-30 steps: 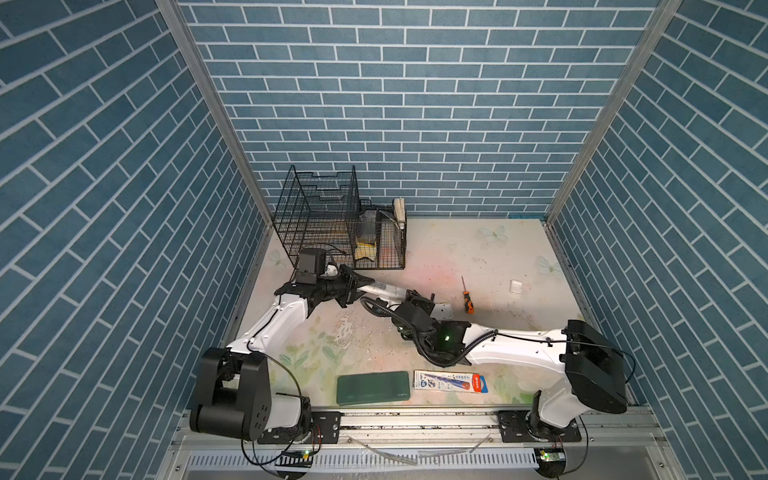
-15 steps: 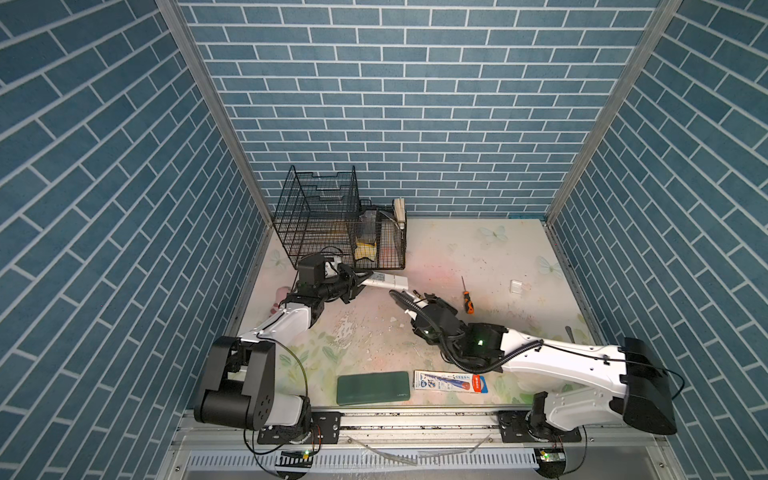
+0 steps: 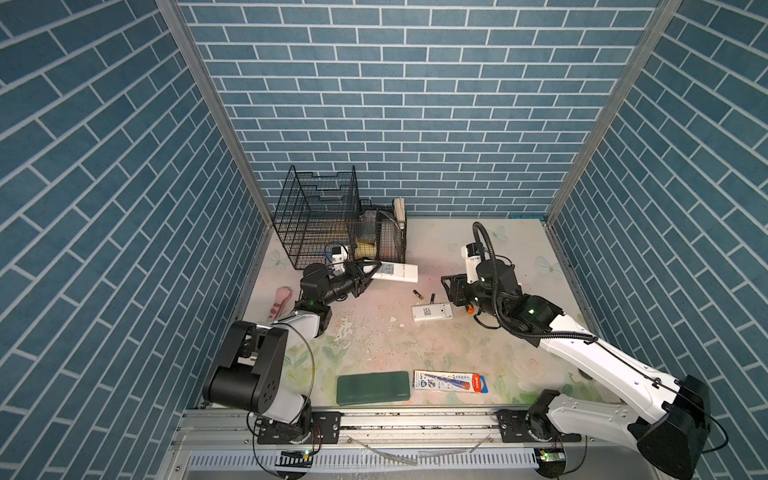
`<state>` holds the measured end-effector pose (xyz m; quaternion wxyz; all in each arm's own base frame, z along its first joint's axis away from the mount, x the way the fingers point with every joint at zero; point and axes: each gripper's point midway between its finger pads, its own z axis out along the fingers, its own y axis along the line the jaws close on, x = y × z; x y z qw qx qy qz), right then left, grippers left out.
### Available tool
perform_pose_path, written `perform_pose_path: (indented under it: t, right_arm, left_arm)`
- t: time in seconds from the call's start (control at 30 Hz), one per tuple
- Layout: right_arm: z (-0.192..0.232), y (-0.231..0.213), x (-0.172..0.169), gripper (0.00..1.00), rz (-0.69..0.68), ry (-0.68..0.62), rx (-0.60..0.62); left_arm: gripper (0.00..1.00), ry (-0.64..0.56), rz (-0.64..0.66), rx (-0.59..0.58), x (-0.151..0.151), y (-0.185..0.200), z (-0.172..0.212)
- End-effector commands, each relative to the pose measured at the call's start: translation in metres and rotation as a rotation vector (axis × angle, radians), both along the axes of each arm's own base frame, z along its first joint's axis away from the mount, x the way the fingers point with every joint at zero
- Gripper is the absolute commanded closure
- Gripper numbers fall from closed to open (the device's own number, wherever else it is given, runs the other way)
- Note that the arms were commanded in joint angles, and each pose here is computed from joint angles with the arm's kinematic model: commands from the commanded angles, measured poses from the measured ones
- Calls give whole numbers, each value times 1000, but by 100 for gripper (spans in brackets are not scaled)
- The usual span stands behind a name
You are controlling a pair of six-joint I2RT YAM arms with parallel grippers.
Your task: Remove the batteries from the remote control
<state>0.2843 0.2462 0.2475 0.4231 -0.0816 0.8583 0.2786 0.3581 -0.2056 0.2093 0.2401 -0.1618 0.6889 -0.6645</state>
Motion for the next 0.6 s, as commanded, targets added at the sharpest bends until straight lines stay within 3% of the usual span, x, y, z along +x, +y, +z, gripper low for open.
perform_pose_path:
  t: [0.0, 0.17, 0.57]
  right_arm:
    - [21, 13, -3, 44, 41, 92, 264]
    - [20, 18, 5, 44, 60, 152, 371]
    - [1, 49, 17, 45, 128, 255, 445]
  left_arm:
    - [100, -147, -52, -63, -13, -12, 27]
    - [100, -177, -52, -76, -16, -17, 29]
    - [100, -185, -51, -79, -19, -22, 25]
